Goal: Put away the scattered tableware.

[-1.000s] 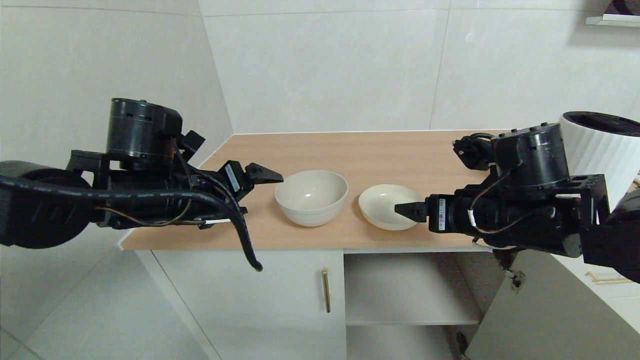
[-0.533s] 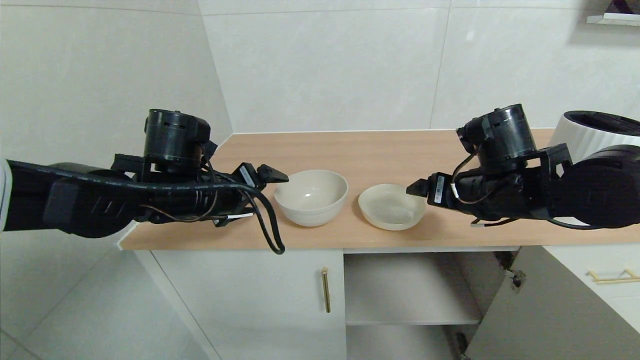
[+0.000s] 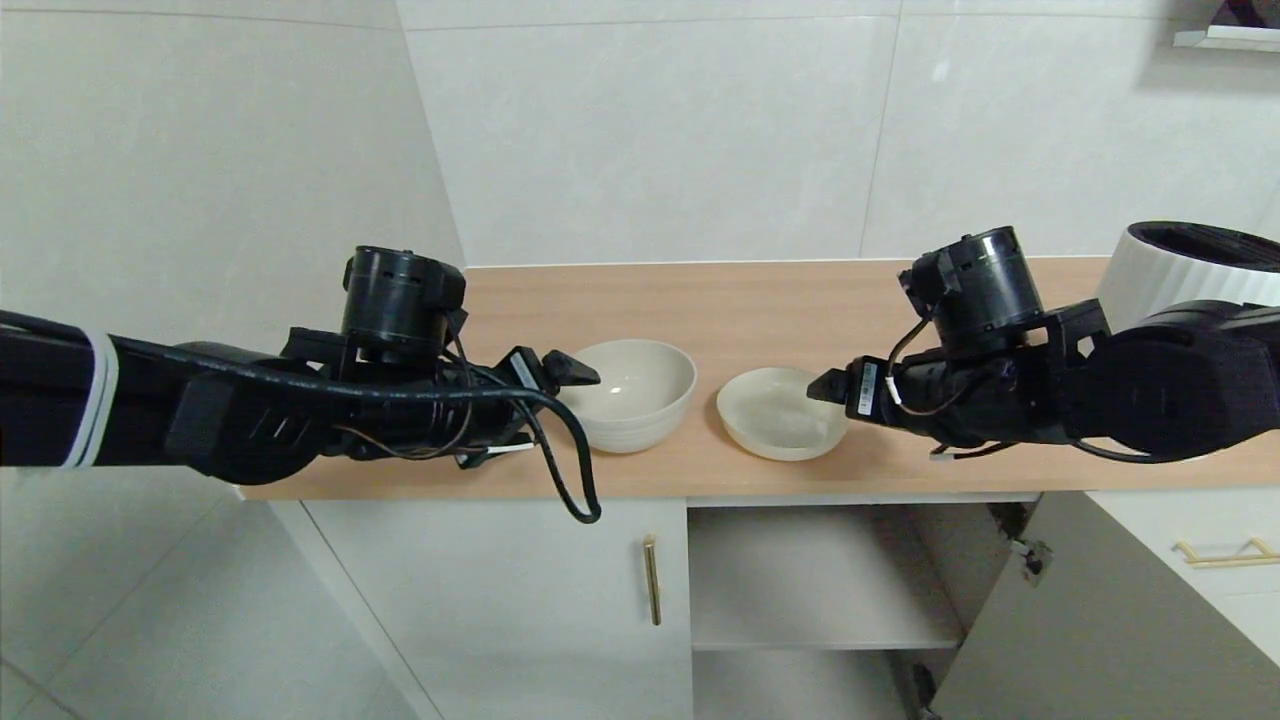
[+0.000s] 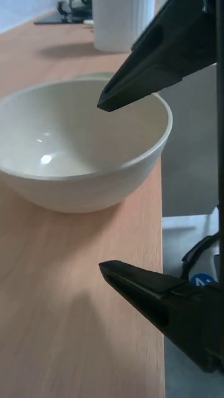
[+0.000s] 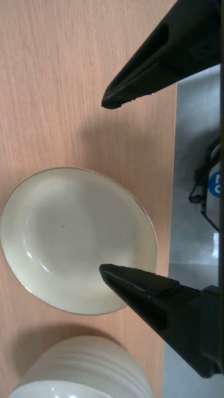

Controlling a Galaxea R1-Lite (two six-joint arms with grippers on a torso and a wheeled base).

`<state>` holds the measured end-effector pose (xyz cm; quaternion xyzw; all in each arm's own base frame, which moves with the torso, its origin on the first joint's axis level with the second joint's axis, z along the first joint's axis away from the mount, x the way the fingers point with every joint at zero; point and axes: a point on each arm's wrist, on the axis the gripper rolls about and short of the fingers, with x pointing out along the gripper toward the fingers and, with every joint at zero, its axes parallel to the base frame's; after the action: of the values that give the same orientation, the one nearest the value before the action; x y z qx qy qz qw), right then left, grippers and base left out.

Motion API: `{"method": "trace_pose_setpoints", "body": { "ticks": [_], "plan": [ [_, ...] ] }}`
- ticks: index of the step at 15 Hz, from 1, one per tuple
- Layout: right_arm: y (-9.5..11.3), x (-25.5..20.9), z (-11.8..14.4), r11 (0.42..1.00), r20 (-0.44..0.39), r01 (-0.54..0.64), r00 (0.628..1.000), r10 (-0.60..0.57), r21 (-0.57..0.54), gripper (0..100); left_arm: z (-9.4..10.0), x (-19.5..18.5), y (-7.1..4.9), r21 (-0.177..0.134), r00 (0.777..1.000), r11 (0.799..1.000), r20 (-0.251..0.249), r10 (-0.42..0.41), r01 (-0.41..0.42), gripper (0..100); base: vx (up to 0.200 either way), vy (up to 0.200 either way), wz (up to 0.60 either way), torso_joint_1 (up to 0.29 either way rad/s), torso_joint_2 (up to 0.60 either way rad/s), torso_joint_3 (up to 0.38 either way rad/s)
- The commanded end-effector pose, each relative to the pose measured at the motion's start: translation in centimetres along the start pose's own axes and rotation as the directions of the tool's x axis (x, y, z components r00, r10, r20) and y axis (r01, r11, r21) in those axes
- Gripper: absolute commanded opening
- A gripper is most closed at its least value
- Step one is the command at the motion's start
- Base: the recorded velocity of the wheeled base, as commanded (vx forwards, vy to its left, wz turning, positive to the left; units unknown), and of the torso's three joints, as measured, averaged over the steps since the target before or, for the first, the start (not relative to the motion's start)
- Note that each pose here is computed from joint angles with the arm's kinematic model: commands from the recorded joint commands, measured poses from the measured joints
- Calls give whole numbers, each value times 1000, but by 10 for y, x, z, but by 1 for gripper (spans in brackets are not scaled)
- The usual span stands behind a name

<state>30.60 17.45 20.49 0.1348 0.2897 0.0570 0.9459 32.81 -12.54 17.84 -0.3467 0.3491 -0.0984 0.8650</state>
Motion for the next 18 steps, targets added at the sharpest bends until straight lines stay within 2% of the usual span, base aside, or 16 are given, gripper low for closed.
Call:
{"method": "trace_pose_setpoints", "body": {
  "ticks": [1,2,3,10,15,18],
  "plan": [
    [0,0,0,1000,-2,0,1000,0,0,100,-5,5,0,4,1000,1000,-15,10,-10,100,0,0,0,0,0,0],
    [0,0,0,1000,0,-1,1000,1,0,100,-6,6,-1,6,1000,1000,-11,12,-12,100,0,0,0,0,0,0],
    [0,0,0,1000,-2,0,1000,0,0,100,-6,6,-1,6,1000,1000,-11,12,-12,0,0,0,0,0,0,0],
    [0,1,-1,1000,-2,8,1000,-8,-6,100,-5,2,-3,7,1000,1000,-5,5,-5,0,0,0,0,0,0,0],
    [1,34,-10,982,38,185,982,-184,-32,100,-4,-1,-4,8,1000,1000,-1,0,0,0,0,0,0,0,0,0],
    [0,40,-14,979,33,202,979,-201,-38,100,-4,-1,-4,8,1000,1000,-2,1,-1,0,0,0,0,0,0,0]
  ]
}}
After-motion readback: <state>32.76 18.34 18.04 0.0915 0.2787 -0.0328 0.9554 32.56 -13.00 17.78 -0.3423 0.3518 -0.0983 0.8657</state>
